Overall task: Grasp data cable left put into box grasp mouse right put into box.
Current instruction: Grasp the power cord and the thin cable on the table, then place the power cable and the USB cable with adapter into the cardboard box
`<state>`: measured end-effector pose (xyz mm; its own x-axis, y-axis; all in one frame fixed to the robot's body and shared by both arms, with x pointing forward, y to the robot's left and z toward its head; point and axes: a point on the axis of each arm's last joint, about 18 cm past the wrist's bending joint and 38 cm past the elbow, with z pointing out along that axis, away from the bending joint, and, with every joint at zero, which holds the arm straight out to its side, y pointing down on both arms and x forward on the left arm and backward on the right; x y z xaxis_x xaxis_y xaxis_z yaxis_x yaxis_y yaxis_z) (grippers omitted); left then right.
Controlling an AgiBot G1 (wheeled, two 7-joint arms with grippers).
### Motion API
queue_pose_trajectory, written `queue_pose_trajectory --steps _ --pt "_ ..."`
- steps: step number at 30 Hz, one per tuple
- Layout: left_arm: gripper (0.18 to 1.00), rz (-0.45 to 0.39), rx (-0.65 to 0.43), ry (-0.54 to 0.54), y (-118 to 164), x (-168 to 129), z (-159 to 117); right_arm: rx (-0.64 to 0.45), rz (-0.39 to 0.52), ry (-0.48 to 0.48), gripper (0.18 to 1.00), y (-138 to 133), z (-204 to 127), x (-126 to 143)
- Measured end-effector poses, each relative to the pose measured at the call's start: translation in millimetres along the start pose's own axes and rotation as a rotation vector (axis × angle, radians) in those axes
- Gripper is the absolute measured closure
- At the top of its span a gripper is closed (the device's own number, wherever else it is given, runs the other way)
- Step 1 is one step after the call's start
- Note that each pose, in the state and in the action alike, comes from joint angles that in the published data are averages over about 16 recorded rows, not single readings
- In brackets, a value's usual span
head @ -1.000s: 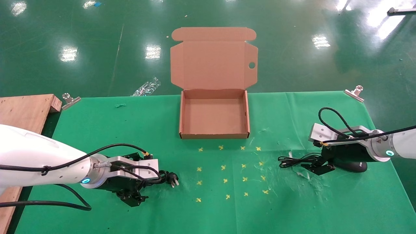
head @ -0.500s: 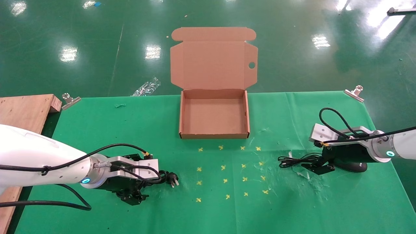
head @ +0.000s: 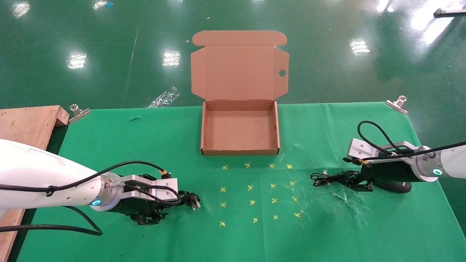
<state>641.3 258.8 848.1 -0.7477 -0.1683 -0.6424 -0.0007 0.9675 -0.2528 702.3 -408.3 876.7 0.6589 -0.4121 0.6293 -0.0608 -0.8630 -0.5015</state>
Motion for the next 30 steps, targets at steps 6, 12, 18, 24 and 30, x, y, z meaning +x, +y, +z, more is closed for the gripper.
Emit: queue_pose_trajectory --steps 6,12,18,24,30 --pt "0.619 0.000 0.000 0.000 -0.1 0.0 0.0 0.000 -0.001 0.000 0.555 -0.1 -0.1 0.0" --pt "0.743 0.000 0.000 -0.001 0.0 -0.2 0.0 0.000 -0.002 0.000 0.699 -0.3 -0.2 0.1" --pt "0.833 0.000 -0.001 -0.002 0.1 -0.4 0.0 0.001 -0.003 0.000 0.815 -0.5 -0.3 0.2" --pt "0.872 0.000 -0.001 -0.002 0.2 -0.5 0.1 0.001 -0.002 0.000 0.903 -0.5 -0.5 0.4" --pt "0.882 0.004 -0.002 -0.004 0.7 -2.6 -1.5 0.007 -0.002 0.014 0.950 -1.7 -8.0 7.3"
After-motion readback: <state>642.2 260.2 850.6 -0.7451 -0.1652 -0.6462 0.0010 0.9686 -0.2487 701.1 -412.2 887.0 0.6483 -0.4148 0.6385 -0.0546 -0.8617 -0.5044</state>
